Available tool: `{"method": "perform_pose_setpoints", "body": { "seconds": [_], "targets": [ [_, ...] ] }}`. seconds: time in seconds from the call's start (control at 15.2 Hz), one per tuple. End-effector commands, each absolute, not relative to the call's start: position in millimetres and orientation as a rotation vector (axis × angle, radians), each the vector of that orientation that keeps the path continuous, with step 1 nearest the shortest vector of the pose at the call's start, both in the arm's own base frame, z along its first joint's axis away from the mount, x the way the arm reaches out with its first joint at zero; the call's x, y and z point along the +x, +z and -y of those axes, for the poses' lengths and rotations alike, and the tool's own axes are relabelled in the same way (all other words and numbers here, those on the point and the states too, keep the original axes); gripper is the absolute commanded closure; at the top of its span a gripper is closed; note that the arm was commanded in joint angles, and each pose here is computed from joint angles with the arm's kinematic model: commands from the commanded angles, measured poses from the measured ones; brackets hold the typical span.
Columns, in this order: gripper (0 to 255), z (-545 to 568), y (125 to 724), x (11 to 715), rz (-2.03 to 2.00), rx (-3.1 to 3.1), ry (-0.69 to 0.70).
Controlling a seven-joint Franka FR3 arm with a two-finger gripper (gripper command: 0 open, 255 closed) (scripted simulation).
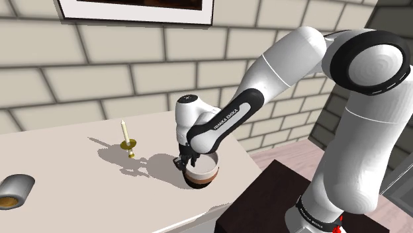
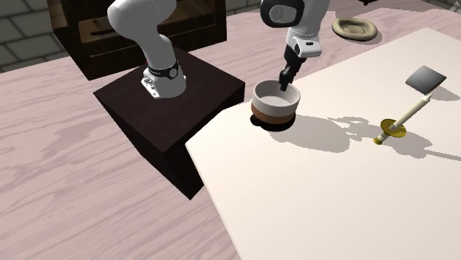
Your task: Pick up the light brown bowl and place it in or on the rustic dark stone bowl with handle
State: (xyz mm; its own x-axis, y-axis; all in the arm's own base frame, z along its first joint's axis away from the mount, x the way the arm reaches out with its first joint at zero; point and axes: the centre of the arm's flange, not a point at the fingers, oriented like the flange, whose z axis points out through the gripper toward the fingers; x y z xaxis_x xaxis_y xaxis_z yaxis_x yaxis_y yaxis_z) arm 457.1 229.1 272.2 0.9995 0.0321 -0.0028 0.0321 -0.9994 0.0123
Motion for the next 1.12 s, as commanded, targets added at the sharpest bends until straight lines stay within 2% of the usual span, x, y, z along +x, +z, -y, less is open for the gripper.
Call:
{"method": "perform_pose_setpoints", "body": {
  "seconds": [0.0, 0.26, 0.53, 1.06],
  "targets": [
    [0, -229, 272, 457, -0.05, 3.129, -0.004],
    [0, -229, 272, 457, -0.05, 3.129, -0.004],
    [0, -230, 322, 457, -0.05, 3.129, -0.004],
    [0, -230, 322, 457, -0.05, 3.129, -0.004]
  ]
}}
